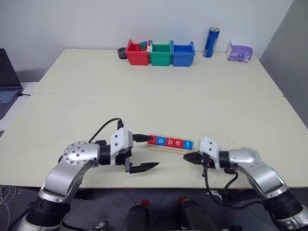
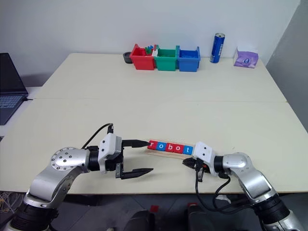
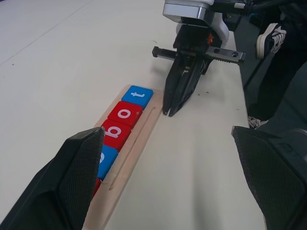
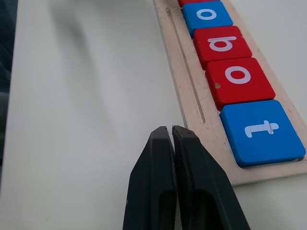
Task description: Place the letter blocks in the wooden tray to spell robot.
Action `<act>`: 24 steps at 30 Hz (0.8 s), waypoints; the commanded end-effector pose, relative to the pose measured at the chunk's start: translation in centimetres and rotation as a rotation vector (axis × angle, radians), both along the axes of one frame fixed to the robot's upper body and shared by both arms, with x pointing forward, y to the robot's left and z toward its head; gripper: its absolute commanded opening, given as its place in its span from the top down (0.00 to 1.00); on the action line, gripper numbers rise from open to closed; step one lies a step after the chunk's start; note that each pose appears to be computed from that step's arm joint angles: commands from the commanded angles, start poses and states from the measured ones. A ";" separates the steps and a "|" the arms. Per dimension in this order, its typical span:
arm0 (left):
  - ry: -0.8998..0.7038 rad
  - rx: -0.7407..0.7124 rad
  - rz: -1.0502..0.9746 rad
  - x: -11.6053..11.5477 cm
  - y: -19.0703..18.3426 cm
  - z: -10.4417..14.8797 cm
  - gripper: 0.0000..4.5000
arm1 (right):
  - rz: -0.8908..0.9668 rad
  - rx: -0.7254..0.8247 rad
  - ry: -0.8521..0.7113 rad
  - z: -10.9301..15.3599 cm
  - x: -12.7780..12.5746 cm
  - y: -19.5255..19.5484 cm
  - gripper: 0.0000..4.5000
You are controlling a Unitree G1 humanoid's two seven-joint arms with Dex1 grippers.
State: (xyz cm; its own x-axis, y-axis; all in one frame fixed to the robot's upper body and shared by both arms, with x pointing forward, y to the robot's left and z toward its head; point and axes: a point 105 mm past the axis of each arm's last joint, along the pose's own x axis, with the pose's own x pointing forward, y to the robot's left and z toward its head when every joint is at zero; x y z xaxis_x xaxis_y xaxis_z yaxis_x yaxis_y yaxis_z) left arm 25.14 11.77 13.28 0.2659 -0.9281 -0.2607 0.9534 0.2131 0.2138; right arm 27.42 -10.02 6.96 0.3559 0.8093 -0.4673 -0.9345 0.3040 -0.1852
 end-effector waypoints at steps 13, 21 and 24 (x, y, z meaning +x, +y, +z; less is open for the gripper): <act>-0.035 0.036 0.057 0.8 1.8 0.9 0.00 | 0.044 0.048 0.055 3.2 -1.1 -1.4 0.92; 0.006 0.101 0.243 1.0 6.3 0.6 0.00 | 0.061 0.040 0.060 7.2 -0.4 -3.5 0.38; 0.033 0.119 0.271 0.2 6.8 0.1 0.00 | 0.037 0.021 0.055 7.2 0.2 -4.2 0.14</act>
